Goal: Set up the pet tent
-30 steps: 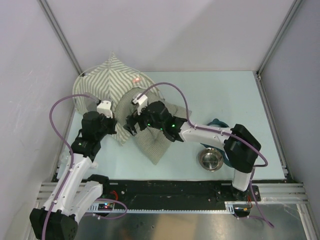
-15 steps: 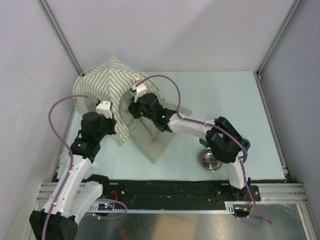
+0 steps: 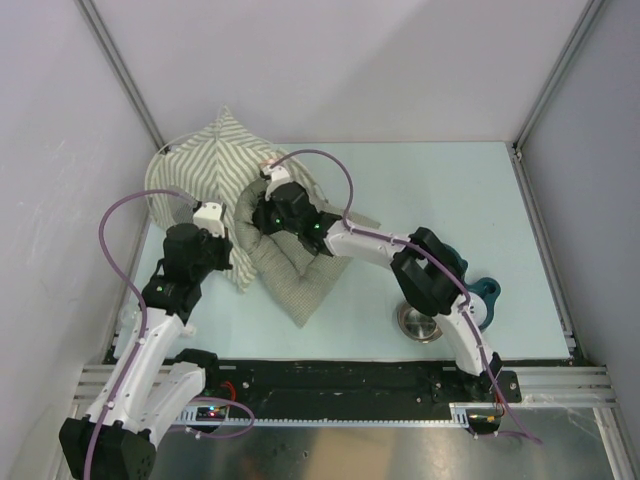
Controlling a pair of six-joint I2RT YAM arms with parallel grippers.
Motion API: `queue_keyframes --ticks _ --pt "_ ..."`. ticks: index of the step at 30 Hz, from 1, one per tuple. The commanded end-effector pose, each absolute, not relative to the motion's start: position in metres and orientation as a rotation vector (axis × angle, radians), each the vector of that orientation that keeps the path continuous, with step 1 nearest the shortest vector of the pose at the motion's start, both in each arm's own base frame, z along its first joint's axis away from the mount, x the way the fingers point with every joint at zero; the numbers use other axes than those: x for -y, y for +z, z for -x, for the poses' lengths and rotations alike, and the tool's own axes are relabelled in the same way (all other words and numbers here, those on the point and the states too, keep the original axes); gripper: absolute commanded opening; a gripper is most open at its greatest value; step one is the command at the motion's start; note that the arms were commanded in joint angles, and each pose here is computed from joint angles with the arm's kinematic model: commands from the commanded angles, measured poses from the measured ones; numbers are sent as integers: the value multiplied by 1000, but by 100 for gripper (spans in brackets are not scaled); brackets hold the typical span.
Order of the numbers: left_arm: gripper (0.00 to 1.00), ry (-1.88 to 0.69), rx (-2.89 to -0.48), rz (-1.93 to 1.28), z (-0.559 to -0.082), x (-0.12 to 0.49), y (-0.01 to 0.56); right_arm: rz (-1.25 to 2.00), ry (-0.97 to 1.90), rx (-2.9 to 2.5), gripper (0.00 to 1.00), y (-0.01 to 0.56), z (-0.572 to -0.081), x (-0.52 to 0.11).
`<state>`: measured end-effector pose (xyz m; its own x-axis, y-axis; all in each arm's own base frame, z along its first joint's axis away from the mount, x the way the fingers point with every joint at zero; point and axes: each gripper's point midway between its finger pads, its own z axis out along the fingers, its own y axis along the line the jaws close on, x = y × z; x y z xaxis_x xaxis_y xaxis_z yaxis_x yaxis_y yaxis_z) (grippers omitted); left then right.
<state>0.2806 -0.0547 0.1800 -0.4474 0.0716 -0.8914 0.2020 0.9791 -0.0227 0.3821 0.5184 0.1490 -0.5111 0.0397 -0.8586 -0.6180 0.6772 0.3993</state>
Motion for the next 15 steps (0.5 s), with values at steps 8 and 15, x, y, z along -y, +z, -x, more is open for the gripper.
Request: queue_keyframes --ticks 8,15 --pt "0 -149 -1967 -201 -287 56 203 362 1124 -1985 57 180 -371 -533" --pt "0 -146 -1981 -153 -289 53 202 457 974 -1938 80 214 -345 -459"
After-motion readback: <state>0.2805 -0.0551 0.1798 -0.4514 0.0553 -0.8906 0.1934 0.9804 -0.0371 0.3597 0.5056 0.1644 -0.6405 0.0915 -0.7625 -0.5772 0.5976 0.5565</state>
